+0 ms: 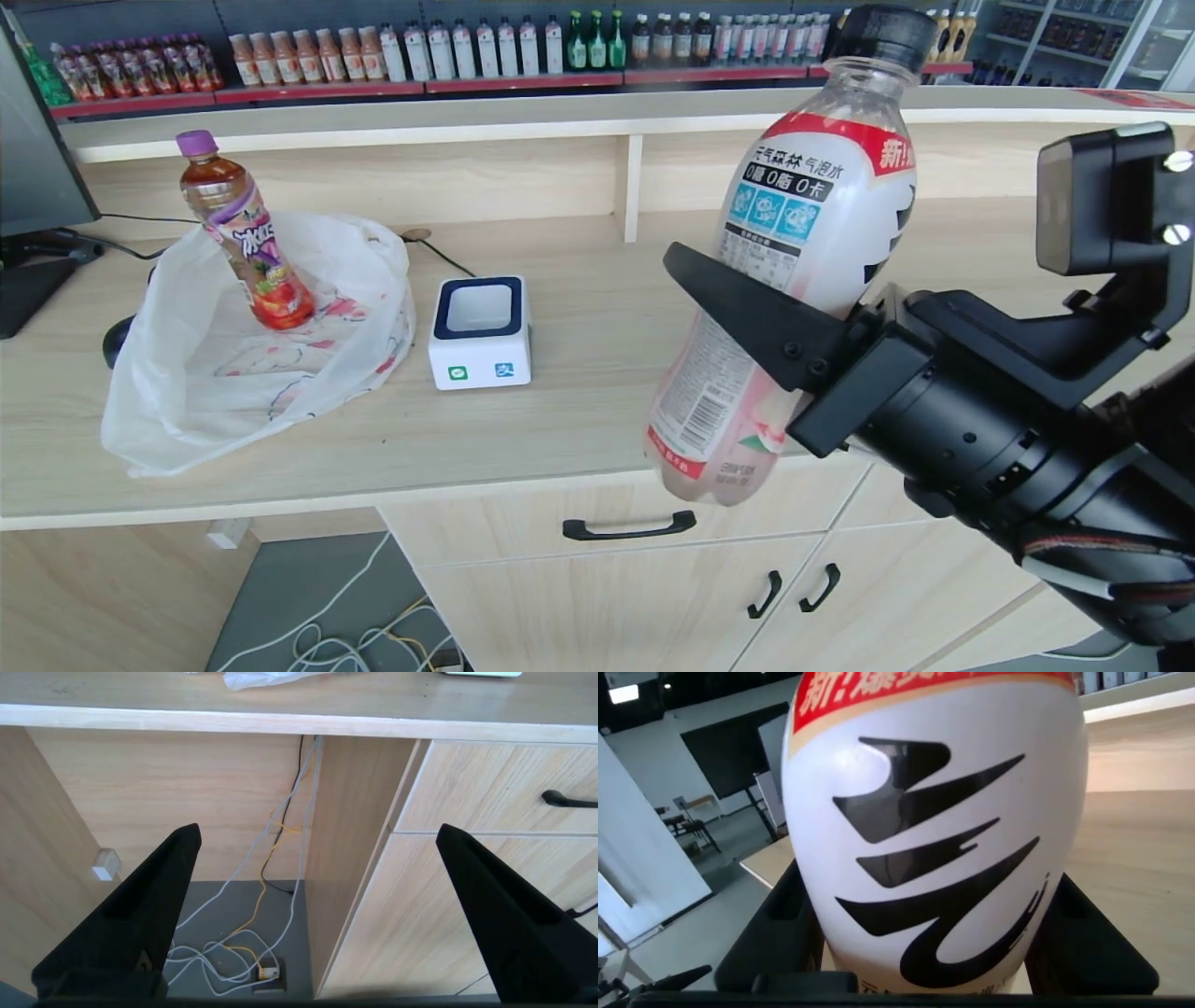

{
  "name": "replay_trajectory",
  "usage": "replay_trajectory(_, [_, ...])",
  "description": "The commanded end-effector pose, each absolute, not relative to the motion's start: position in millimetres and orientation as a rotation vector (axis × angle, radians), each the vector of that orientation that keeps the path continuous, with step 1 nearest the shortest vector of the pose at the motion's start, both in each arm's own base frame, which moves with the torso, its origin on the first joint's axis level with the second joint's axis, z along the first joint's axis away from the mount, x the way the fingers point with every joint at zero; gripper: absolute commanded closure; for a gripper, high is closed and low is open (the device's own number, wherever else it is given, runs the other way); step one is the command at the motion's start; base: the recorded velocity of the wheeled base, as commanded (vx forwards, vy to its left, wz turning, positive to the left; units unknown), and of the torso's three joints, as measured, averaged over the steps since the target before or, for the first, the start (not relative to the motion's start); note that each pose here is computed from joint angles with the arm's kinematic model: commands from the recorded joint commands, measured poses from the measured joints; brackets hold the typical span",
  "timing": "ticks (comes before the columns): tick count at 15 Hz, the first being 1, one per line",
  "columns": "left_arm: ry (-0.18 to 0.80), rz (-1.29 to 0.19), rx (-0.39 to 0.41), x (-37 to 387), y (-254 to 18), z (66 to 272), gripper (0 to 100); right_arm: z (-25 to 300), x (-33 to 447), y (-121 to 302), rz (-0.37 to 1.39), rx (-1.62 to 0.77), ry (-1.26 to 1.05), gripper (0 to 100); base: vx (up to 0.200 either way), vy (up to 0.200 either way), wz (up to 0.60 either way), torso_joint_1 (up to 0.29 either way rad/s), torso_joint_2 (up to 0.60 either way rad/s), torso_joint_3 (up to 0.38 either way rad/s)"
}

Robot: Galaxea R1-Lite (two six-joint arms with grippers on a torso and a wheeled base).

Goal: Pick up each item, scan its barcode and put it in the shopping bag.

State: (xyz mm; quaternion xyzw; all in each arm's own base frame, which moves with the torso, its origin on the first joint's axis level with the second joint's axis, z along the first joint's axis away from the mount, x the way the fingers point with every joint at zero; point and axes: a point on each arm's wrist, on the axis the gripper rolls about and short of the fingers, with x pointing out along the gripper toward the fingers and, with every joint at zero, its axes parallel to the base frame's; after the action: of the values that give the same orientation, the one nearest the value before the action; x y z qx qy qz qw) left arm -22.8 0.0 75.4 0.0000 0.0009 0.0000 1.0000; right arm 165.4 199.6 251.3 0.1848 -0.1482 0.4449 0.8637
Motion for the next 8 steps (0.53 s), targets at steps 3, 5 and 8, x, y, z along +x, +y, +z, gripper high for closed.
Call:
replay_trajectory(3, [0.002,0.000,0.000,-22.7,0.0,75.5,0,261.3,154.9,199.4,0.986,0.430,-0.331,100,0.000,0.000,0.00,0.000,0.00,0.000])
replay_trajectory(5, [0.002,0.000,0.000,-22.8,0.0,75.3,0,263.5,152.3,196.7,0.996,0.471,-0.325,100,0.000,0.000,0.00,0.000,0.00,0.000])
replay_trajectory(8, [0.003,0.000,0.000,-22.7,0.0,75.4,0,262.5,150.2,194.7,1.004,0.494,-0.331,100,0.000,0.000,0.00,0.000,0.00,0.000])
